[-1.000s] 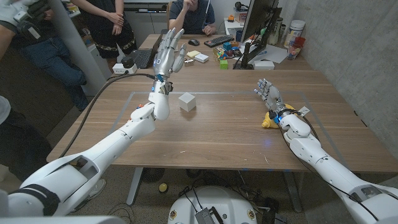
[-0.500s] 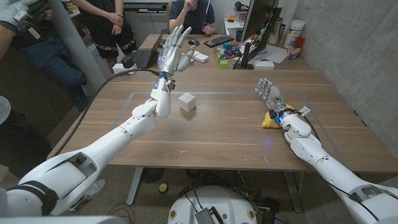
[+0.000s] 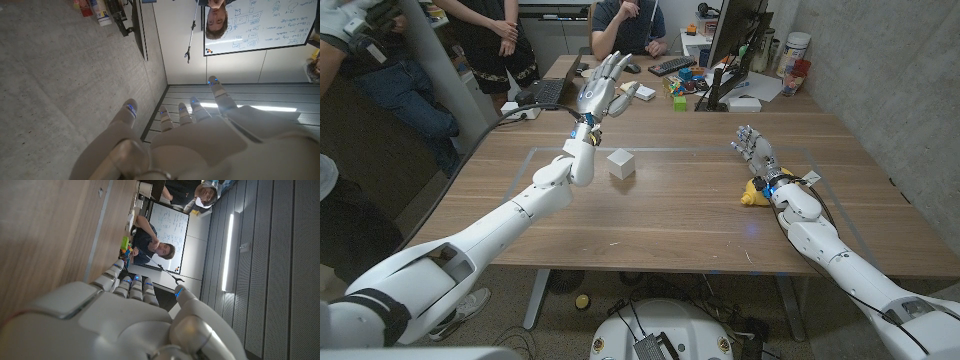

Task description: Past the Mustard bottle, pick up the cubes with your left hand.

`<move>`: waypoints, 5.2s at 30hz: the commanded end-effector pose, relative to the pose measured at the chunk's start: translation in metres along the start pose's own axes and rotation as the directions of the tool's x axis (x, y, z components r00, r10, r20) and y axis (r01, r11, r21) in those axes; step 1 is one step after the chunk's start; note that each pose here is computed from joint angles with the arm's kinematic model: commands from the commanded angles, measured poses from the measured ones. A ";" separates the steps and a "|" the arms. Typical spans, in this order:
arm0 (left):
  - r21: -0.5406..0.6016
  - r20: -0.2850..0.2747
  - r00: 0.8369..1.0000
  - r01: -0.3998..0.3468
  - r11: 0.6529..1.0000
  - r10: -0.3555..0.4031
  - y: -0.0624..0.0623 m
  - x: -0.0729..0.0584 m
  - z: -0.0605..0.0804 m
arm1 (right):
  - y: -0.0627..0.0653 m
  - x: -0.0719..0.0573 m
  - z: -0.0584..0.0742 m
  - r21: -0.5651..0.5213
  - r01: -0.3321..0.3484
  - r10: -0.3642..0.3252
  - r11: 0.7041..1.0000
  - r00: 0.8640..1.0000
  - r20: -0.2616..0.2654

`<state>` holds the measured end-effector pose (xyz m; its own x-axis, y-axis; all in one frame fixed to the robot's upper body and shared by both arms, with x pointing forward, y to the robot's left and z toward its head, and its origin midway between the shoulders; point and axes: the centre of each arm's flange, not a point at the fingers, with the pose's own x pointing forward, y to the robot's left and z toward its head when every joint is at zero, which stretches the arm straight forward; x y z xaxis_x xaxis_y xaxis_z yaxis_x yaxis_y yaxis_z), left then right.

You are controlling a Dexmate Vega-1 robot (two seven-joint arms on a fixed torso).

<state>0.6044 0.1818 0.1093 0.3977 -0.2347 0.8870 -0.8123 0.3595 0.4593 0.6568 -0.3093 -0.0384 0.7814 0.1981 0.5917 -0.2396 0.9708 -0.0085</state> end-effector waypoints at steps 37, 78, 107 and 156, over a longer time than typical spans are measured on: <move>0.204 0.000 0.898 0.431 0.879 -0.440 -0.048 0.001 0.006 | -0.001 0.015 -0.004 -0.002 -0.013 0.013 1.000 1.000 0.009; 0.317 -0.139 0.659 0.737 0.597 -0.739 -0.070 -0.032 -0.002 | 0.001 0.019 0.001 -0.006 -0.007 0.007 1.000 0.999 0.035; 0.410 -0.152 0.667 0.714 0.567 -0.730 -0.075 -0.036 0.010 | -0.002 0.014 0.004 0.002 0.002 -0.002 1.000 0.999 0.053; 0.431 -0.142 0.804 0.575 0.695 -0.577 -0.042 -0.041 0.016 | 0.001 0.007 0.006 -0.005 0.003 -0.003 1.000 0.998 0.059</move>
<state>0.6248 0.1601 0.0474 0.8710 -0.2660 0.4130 -0.4817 -0.2972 0.8244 0.6599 -0.3074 -0.0284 0.7476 0.1873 0.6372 -0.2354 0.9718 -0.0095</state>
